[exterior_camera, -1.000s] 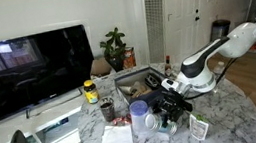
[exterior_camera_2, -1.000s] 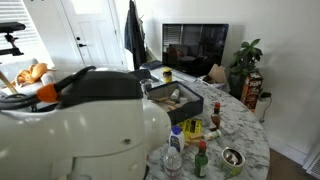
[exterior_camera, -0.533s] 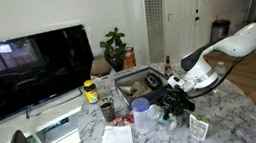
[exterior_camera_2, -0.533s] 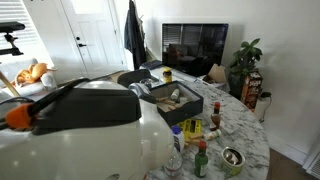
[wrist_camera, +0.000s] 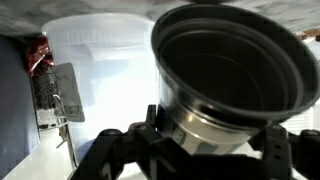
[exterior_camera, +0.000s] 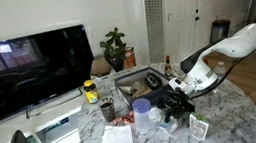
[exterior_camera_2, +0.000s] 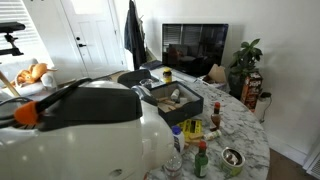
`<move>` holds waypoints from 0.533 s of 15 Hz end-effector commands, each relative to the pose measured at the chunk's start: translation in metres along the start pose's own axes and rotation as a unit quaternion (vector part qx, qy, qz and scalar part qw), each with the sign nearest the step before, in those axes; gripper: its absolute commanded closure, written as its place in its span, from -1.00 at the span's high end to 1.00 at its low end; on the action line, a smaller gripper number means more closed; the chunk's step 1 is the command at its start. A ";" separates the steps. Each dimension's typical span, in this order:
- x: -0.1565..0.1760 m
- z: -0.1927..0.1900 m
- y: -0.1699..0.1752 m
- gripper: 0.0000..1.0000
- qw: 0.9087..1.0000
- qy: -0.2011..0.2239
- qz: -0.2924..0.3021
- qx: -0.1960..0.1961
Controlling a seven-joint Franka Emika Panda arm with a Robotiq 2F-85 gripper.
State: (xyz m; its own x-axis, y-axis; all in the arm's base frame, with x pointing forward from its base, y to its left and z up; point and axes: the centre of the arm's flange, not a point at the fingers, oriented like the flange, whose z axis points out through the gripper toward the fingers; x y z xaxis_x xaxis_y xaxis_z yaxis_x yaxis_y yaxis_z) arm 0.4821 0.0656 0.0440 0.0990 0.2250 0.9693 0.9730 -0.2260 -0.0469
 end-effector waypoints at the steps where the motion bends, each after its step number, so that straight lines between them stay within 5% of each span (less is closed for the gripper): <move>1: -0.013 0.001 0.002 0.10 0.999 -0.030 -0.019 -0.011; 8: -0.006 -0.023 -0.001 0.10 0.999 -0.017 -0.015 -0.029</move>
State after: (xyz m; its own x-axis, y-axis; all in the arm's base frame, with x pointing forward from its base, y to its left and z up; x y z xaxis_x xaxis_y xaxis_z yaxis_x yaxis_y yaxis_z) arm 0.4847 0.0592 0.0472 0.0865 0.2439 0.9659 0.9683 -0.2487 -0.0239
